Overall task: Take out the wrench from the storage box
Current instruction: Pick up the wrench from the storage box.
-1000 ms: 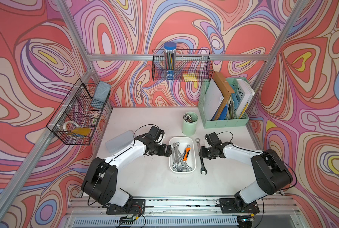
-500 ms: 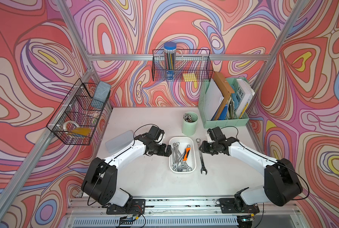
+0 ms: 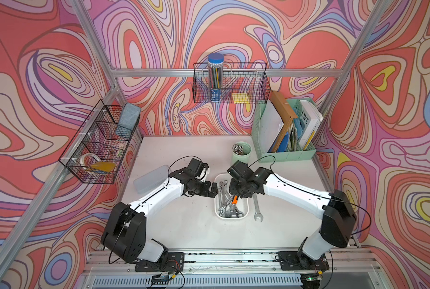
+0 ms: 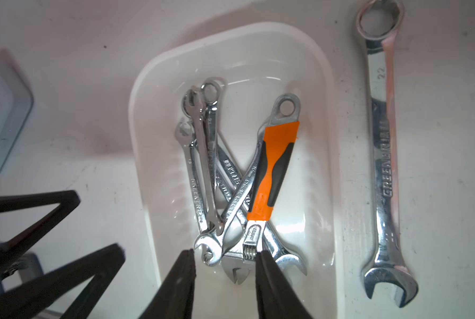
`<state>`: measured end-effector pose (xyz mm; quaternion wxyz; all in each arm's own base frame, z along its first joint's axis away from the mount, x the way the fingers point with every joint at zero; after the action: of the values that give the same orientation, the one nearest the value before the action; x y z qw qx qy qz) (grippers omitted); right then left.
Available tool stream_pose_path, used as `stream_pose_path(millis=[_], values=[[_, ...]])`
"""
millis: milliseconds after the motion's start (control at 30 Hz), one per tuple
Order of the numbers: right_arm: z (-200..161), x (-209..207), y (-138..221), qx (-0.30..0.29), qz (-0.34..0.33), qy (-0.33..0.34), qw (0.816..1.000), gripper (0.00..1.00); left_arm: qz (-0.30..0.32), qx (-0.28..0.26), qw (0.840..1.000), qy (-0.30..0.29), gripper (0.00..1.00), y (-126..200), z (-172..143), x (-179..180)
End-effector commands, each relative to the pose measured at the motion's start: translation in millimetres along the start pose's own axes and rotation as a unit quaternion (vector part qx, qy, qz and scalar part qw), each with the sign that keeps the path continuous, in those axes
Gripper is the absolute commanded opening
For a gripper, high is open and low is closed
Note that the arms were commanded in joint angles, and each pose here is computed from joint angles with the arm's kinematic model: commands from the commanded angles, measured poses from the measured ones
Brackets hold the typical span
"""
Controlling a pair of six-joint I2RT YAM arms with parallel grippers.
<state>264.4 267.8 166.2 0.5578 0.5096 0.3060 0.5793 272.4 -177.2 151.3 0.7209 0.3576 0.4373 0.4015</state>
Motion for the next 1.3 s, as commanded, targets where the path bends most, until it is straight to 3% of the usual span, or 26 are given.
stream_pose_path(millis=[0,200,567,1267], values=[[-2,-13,-14,-0.003,-0.07,-0.031,0.997,0.39,-0.002,0.003,1.0,-0.011,0.99,8,-4,0],[-11,-13,-51,0.036,-0.106,-0.018,0.994,0.4,-0.009,0.004,1.0,-0.006,0.99,4,-11,1],[-12,-14,-87,0.075,-0.104,-0.024,0.991,0.41,-0.008,0.016,1.0,-0.017,0.99,-1,-12,3],[-17,-30,-70,0.085,-0.123,-0.036,0.988,0.35,0.004,0.032,0.999,-0.015,0.99,-10,-15,8]])
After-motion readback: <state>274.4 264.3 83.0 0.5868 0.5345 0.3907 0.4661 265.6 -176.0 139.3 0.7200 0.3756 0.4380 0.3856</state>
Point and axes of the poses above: each gripper's point midway between its finger pads, its own y axis back along the fingers, its own x axis along the line the jaws close on, z = x × y, the point moved 5 cm from there along y, back along the fingers
